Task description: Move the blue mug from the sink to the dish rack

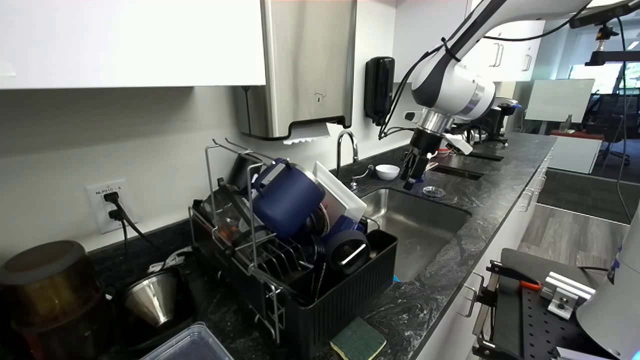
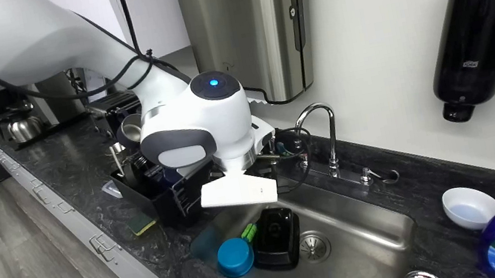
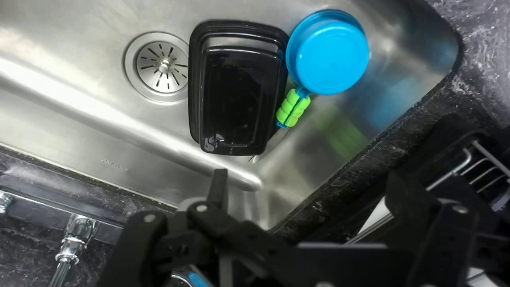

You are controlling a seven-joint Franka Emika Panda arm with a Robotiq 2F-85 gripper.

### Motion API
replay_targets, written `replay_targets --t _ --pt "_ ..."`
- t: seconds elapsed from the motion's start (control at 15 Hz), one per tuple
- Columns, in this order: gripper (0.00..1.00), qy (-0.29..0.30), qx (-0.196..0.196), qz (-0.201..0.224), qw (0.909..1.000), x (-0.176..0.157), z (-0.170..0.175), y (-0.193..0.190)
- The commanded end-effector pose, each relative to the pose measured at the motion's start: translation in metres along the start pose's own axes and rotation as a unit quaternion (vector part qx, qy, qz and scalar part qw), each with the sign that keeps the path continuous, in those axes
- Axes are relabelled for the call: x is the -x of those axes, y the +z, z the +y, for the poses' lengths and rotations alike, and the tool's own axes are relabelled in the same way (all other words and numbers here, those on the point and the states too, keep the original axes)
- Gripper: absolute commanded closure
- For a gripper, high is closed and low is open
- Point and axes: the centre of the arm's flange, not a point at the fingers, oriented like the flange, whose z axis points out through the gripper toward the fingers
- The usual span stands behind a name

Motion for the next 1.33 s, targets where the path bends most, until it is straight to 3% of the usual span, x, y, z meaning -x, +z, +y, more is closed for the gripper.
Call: replay_targets --t 0.0,0.13,0.47,0.93,1.13,1.27 --pt "0.00 0.000 0.000 0.000 1.0000 0.000 0.000 0.000" --pt "0.00 0.005 0.002 0.007 1.0000 -0.004 0.002 -0.004" --pt "0.00 0.082 0.056 0.046 0.9940 -0.022 0.013 -0.019" --pt "0.00 0.189 0.113 0.062 0.9735 -0.032 0.009 -0.026" --pt "0.00 0.232 0.119 0.056 0.9638 -0.034 0.002 -0.027" --pt "0.00 0.232 0.099 0.028 0.9672 -0.032 -0.004 -0.025"
